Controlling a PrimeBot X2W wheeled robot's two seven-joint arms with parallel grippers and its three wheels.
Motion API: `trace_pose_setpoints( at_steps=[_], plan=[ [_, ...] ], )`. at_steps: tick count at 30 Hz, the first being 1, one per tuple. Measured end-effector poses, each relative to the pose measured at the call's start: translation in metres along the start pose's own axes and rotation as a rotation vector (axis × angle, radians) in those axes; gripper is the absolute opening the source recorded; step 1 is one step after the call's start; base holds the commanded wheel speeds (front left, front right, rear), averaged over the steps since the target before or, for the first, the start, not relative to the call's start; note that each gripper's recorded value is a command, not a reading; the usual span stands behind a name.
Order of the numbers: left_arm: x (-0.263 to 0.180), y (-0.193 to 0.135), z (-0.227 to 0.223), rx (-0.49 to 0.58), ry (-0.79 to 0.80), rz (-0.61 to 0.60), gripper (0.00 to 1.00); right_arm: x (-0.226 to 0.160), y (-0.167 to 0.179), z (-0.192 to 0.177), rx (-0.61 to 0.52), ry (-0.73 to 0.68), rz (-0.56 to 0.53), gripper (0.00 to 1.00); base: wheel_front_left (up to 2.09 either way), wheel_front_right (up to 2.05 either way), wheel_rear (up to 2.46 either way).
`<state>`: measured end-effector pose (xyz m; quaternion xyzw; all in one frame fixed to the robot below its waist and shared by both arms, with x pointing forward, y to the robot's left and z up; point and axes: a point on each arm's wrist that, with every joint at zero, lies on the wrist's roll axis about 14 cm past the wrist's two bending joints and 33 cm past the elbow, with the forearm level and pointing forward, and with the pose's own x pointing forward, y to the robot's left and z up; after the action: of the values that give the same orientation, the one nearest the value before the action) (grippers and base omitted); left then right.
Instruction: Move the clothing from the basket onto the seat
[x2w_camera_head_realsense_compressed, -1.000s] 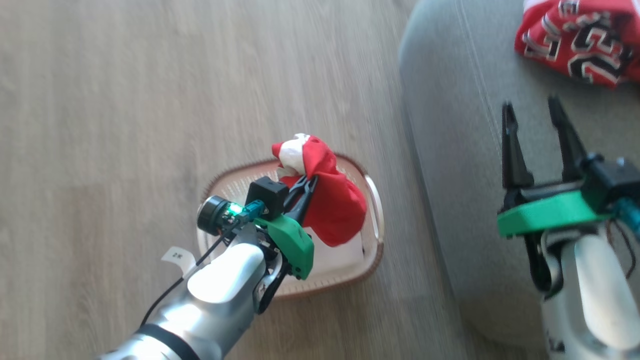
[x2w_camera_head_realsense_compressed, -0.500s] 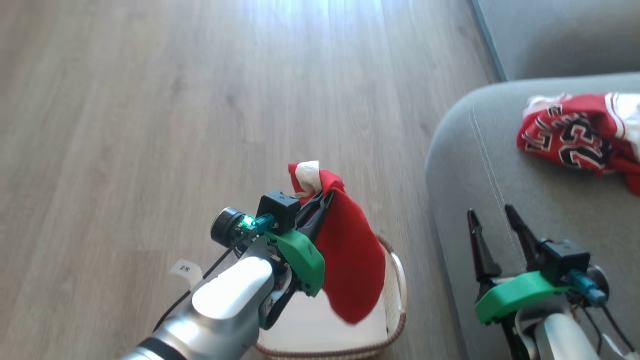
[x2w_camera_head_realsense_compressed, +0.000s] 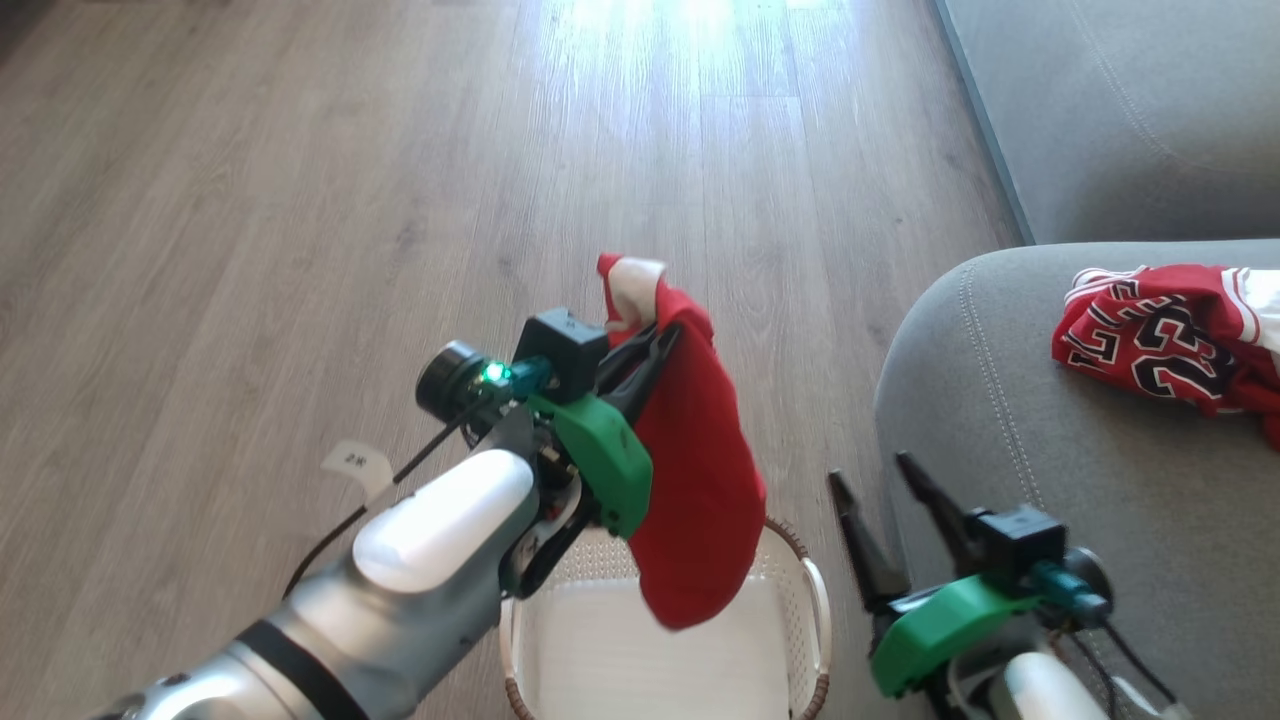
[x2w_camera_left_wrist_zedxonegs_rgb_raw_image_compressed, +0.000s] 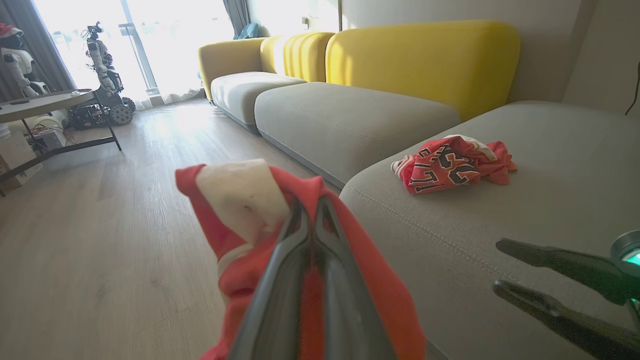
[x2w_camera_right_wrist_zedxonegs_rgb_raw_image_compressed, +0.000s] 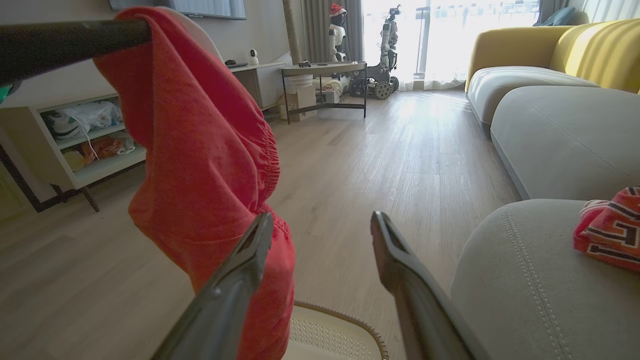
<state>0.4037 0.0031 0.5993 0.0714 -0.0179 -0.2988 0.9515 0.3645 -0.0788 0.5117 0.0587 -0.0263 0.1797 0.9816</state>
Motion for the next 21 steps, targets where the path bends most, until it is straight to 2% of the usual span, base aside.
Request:
trace_pose_setpoints(
  at_steps=[8, 12, 20, 21],
  plan=[
    [0.001, -0.006, 0.029, 0.016, -0.051, -0.017, 0.00, 0.005, 0.042, -0.017, -0.012, 0.068, 0.135, 1.00, 0.00, 0.00, 0.00],
    [0.000, -0.007, 0.035, 0.012, -0.068, -0.015, 0.00, 0.020, 0.056, -0.016, -0.075, 0.078, 0.199, 1.00, 0.00, 0.00, 0.00],
    [-0.005, -0.011, 0.045, -0.007, -0.092, -0.024, 0.00, 0.038, 0.077, -0.025, -0.135, 0.128, 0.287, 1.00, 0.00, 0.00, 0.00],
    [-0.006, -0.011, 0.046, -0.012, -0.095, -0.024, 0.00, 0.041, 0.079, -0.023, -0.134, 0.120, 0.295, 0.72, 0.00, 0.00, 0.00]
  ],
)
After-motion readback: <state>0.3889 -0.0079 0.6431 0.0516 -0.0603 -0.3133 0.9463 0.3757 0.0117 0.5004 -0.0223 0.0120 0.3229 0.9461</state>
